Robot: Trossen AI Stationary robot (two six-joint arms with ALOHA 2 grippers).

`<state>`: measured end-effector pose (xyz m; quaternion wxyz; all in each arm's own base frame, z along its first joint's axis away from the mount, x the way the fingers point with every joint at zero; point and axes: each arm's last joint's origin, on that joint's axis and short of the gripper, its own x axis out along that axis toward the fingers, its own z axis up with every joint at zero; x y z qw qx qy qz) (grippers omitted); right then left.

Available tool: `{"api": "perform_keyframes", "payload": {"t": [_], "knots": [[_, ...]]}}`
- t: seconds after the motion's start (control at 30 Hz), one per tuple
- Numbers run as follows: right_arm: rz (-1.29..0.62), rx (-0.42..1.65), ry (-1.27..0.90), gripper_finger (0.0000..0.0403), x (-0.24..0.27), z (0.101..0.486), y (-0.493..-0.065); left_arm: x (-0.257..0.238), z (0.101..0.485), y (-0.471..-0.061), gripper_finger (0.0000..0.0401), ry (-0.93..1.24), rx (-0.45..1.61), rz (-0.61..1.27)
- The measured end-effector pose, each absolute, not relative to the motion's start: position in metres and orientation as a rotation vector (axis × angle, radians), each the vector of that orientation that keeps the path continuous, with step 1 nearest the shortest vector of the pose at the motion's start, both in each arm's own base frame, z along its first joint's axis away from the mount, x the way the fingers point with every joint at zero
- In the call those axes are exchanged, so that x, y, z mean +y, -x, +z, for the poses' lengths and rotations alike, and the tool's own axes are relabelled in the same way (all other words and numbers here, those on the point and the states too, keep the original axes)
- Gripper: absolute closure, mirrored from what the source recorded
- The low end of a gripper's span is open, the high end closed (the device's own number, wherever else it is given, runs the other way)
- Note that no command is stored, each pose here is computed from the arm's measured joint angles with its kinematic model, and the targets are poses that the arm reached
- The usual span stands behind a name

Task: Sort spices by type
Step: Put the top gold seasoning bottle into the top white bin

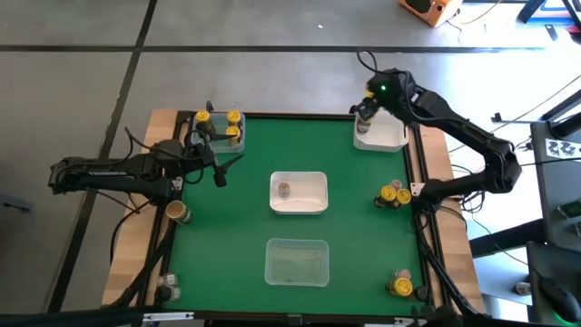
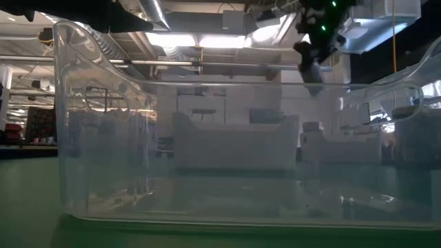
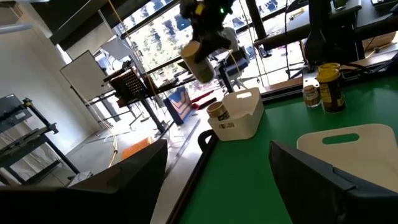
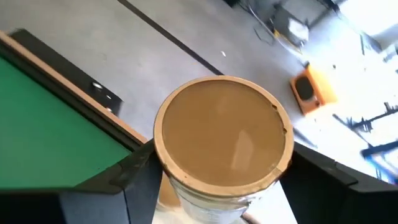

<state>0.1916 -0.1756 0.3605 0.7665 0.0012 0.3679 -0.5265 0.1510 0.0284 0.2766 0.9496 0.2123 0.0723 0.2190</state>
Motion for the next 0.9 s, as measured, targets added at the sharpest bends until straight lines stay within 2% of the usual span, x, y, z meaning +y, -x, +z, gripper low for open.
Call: {"api": "perform_keyframes", "payload": {"t": [0.27, 0.53, 0.9], "knots": [[-1.243, 0.808, -0.145, 0.0128, -0.183, 0.307, -0.158, 0.028, 0.277, -0.151, 0.0123, -0.437, 0.147, 0.445], [-1.264, 0.828, -0.235, 0.0131, -0.184, 0.250, -0.149, 0.028, 0.277, -0.151, 0.0123, -0.437, 0.141, 0.447], [-1.352, 0.827, -0.242, 0.0129, -0.187, 0.225, -0.139, 0.028, 0.277, -0.151, 0.0123, -0.437, 0.141, 0.447]]}}
